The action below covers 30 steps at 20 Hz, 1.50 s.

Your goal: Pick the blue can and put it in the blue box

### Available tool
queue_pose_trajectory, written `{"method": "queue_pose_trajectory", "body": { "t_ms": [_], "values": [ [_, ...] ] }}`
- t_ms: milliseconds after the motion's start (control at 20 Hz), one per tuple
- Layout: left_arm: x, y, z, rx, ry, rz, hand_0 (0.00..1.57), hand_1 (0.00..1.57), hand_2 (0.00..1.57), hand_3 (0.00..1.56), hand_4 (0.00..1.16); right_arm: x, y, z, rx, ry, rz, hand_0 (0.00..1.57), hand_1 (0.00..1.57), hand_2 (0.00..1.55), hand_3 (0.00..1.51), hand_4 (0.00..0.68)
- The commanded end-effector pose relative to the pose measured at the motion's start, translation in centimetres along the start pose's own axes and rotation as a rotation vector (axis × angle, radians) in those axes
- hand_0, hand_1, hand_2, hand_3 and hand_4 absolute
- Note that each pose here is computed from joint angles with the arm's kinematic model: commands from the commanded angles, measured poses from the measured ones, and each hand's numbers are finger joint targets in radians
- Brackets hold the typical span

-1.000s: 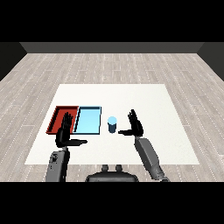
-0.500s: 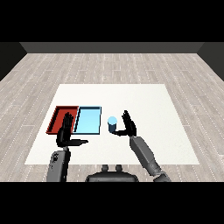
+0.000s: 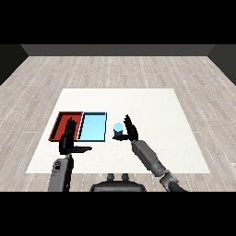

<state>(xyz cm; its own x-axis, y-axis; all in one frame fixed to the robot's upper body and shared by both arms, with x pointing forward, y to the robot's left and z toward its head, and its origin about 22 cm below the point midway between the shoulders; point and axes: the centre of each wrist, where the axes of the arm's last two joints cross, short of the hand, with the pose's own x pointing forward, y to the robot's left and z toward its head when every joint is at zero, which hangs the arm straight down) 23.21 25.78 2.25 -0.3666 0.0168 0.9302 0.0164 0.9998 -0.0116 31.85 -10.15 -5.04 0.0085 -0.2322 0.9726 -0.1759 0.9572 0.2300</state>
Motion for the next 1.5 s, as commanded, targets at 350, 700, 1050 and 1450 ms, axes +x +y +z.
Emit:
{"method": "queue_pose_trajectory", "body": {
  "t_ms": [350, 700, 1050, 1450],
  "values": [
    [-0.2, 0.0, -0.89, 0.001, -0.006, 0.01, 0.0, 0.0, 0.0, 0.0, 0.0, 0.9, 1.0, -2.6, 0.028, 0.061, 0.021, 0.0, 0.0, 0.0, 0.0, 0.0],
    [0.9, -1.4, 0.71, -0.004, -0.008, 0.028, 0.0, 0.0, 0.0, 0.0, 0.0, 0.1, 4.1, -1.8, 0.045, 0.08, 0.04, 0.0, 0.0, 0.0, 0.0, 0.0],
    [0.9, 0.8, 0.47, 0.02, 0.003, 0.036, 0.0, 0.0, 0.0, 0.0, 0.0, 0.2, 2.6, -3.8, 0.026, 0.091, 0.05, 0.0, 0.0, 0.0, 0.0, 0.0],
    [0.5, -0.2, 0.59, 0.034, -0.013, 0.013, 0.0, 0.0, 0.0, 0.0, 0.0, -0.4, 3.6, -3.0, -0.131, 0.169, 0.204, 1.39, 1.39, 1.41, 1.34, 0.431]
  ]
}}
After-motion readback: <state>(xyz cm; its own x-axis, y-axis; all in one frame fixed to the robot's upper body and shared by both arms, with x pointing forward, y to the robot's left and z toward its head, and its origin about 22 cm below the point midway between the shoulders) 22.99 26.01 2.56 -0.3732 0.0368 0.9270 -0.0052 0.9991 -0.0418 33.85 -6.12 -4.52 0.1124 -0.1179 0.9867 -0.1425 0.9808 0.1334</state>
